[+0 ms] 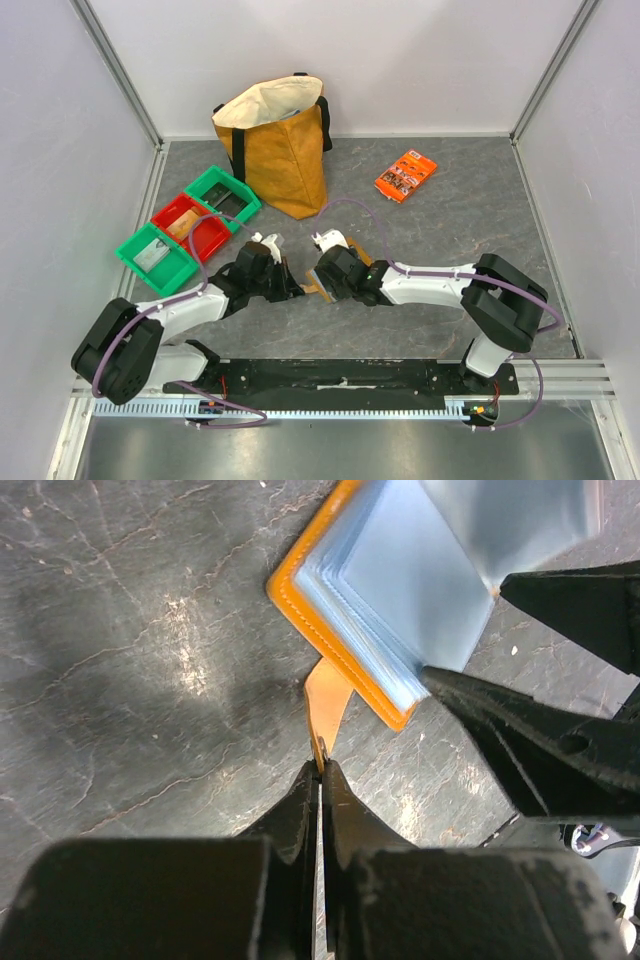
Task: Take the credit cards out of the card holder
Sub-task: Remove the credit card from the card holder.
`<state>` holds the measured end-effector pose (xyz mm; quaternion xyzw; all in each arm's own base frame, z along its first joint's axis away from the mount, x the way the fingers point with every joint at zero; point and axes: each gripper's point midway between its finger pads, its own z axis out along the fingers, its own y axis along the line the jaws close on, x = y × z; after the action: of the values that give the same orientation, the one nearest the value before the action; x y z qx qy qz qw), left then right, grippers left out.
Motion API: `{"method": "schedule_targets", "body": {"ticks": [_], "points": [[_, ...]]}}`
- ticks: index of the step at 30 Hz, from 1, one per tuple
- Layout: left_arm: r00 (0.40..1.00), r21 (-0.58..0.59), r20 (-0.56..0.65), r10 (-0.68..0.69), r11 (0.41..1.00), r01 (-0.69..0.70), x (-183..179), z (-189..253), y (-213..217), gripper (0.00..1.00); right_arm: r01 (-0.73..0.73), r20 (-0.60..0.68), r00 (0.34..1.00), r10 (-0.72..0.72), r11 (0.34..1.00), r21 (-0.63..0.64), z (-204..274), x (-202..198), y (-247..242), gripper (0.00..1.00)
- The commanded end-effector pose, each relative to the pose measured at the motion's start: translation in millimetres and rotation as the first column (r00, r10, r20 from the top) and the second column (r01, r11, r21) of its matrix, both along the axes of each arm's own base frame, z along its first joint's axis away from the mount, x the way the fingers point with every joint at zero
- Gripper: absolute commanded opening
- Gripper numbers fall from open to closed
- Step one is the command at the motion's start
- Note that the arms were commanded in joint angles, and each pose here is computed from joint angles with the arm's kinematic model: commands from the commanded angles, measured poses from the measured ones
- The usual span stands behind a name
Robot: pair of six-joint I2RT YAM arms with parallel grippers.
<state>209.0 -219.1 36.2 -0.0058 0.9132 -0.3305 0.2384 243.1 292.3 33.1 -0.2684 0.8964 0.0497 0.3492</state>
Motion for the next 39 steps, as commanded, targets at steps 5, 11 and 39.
{"method": "schedule_targets", "body": {"ticks": [5,11,39], "points": [[1.0,0.015,0.0,-0.003,1.0,0.003,-4,-1,3,0.02,0.016,0.039,0.999,-0.016,1.0,0.005,19,9,-10,0.55],[0.998,-0.002,-0.027,-0.052,0.999,0.052,-11,0,-2,0.02,-0.066,0.017,0.998,0.064,0.995,0.071,35,9,11,0.59],[0.999,0.077,0.005,0.039,0.996,-0.04,-11,6,22,0.02,0.091,-0.079,0.993,-0.091,0.996,-0.004,-4,22,-32,0.48]]}}
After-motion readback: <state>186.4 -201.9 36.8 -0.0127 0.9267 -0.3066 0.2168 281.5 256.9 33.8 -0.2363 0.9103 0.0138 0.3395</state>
